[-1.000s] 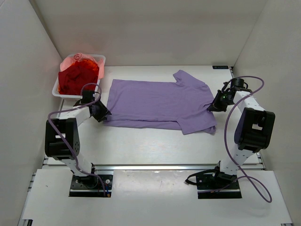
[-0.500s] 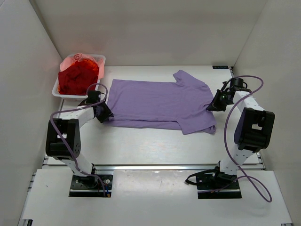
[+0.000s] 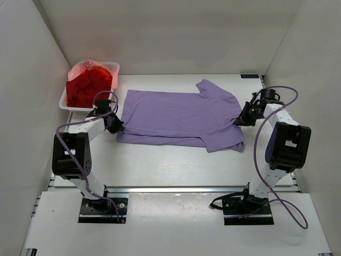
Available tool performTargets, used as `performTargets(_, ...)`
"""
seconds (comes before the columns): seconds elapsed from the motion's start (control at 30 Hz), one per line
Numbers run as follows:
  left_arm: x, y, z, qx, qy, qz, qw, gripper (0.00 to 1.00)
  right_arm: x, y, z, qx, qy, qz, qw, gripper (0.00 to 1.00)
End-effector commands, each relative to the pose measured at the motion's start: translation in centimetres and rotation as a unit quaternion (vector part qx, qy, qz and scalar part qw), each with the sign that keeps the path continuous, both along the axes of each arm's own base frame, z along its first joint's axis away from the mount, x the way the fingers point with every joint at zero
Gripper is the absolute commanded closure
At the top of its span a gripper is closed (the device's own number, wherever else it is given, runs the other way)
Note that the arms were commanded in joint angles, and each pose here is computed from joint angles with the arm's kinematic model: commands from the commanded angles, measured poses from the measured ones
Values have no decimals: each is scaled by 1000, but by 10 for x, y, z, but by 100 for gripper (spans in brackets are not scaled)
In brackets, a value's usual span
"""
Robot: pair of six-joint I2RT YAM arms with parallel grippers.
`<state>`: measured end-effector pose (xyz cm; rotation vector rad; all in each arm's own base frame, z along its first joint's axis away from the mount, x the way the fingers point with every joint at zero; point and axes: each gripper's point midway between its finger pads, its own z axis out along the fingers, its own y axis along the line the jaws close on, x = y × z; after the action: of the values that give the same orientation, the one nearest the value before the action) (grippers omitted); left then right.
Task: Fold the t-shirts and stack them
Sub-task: Fold the flattened tshirt in 1/3 of the way
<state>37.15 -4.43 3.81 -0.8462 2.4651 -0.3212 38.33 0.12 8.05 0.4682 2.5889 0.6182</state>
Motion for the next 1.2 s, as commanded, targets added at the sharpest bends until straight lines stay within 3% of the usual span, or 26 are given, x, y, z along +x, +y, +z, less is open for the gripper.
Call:
performTargets(0.0,41,-2,34,-28,-67,29,997,100,11,-1,1,9,-17,-6,1000,100)
performTargets(0.23,60,0,21,-66,-70,85,992,100,14,0,-9,14,-9,-8,1000,100)
performTargets(0.3,63,1,20,-76,-74,101,989,94,13,-1,-16,13,-1,-12,1000,100)
performTargets(0.4,64,-2,21,-89,-92,111,986,75,13,-1,-22,15,3,-11,1000,100)
performTargets(0.6,62,9,32,-94,-115,112,983,52,13,1,-22,19,2,-11,1000,100)
performTargets(0.77,46,5,22,-90,-89,89,988,51,13,2,-21,17,1,-6,1000,99)
performTargets(0.93,38,8,25,-86,-106,87,987,67,14,-2,-17,18,-13,-11,1000,100)
performTargets(1.1,47,8,36,-104,-126,90,982,65,20,-3,-6,69,-36,-24,997,100)
performTargets(1.17,54,8,45,-108,-142,97,979,59,24,-5,-4,77,-45,-38,995,97)
